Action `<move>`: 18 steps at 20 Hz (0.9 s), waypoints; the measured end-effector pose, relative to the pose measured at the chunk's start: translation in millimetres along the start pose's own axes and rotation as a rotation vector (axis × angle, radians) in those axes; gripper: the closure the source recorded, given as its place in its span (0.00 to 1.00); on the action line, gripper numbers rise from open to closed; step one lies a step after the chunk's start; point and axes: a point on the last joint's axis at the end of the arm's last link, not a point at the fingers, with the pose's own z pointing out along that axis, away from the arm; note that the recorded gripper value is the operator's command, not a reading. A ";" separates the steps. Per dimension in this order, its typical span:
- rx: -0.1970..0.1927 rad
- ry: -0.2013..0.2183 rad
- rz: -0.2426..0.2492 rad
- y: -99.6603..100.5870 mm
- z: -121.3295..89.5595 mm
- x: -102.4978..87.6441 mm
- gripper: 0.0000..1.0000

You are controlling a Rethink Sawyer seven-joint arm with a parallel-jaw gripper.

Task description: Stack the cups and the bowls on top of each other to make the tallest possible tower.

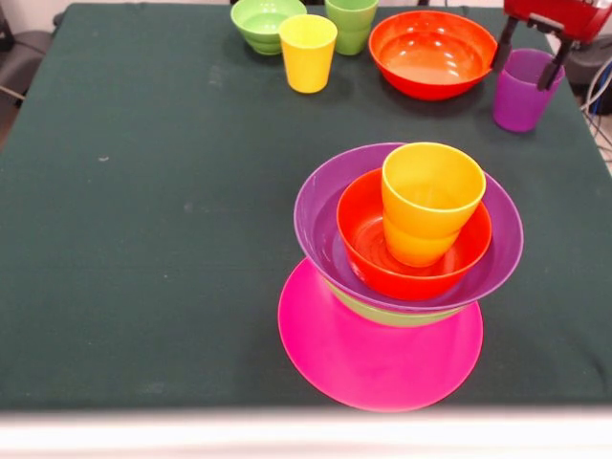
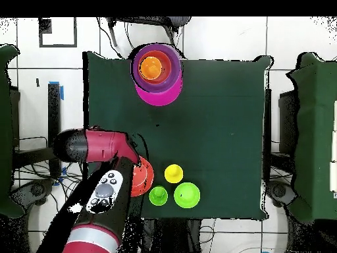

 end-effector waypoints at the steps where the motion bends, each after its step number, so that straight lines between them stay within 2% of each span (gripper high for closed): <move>1: 0.000 -0.002 0.000 1.2 -1.1 2.1 0.00; 5: -0.006 -0.014 0.011 15.9 -10.7 21.4 0.00; 12: -0.017 -0.022 0.047 31.9 -19.7 42.1 0.00; 18: -0.025 -0.014 0.076 35.4 -20.5 44.5 0.00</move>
